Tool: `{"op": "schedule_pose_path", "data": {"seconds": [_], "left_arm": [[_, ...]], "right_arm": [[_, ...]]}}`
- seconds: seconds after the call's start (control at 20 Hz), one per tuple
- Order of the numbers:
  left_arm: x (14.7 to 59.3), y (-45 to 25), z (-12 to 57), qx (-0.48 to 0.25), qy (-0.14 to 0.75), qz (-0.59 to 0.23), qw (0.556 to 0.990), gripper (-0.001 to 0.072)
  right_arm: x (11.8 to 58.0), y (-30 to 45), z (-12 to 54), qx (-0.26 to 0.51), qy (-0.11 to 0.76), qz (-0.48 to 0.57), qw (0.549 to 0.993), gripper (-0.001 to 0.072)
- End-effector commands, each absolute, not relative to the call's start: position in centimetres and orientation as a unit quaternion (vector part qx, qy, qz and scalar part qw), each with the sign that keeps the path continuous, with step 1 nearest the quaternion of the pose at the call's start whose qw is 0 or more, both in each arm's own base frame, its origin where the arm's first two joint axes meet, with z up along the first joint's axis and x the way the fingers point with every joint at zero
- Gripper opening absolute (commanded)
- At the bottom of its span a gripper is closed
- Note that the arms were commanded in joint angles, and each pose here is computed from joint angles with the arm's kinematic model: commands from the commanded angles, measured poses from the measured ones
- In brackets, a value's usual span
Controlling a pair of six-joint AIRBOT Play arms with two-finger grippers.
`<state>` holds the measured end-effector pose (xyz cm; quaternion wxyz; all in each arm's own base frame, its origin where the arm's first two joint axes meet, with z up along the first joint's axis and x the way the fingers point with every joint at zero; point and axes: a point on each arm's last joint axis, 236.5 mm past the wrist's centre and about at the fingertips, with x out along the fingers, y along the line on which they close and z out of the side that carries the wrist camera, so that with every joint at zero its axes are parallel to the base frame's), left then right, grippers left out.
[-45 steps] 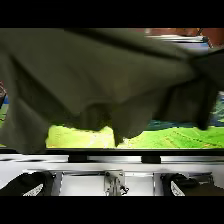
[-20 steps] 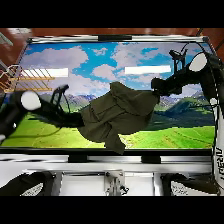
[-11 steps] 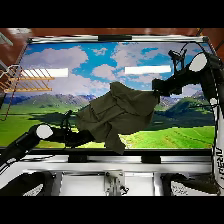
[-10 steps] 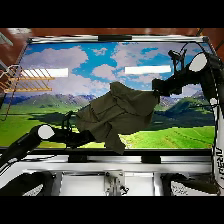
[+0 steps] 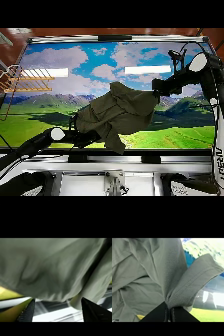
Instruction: Fold the shirts.
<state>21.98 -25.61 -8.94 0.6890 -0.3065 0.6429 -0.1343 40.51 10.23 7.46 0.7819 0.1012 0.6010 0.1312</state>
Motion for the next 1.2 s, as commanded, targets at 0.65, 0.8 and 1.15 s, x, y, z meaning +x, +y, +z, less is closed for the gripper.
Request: {"op": "schedule_pose_path", "data": {"seconds": [0.65,0.8,1.15], "left_arm": [[33.5,-12.2,37.9,-0.146,0.105,-0.234,0.956,0.003],[23.4,-7.4,55.4,-0.093,-0.122,-0.176,0.972,0.0031],[12.9,-8.4,62.0,-0.028,-0.219,-0.164,0.962,0.0031]], "right_arm": [[41.1,5.7,32.8,0.063,0.292,0.114,0.947,0.0069],[34.8,3.9,46.3,0.064,0.091,0.092,0.99,0.0069],[21.5,4.5,53.8,0.044,-0.042,0.095,0.994,0.0069]]}}
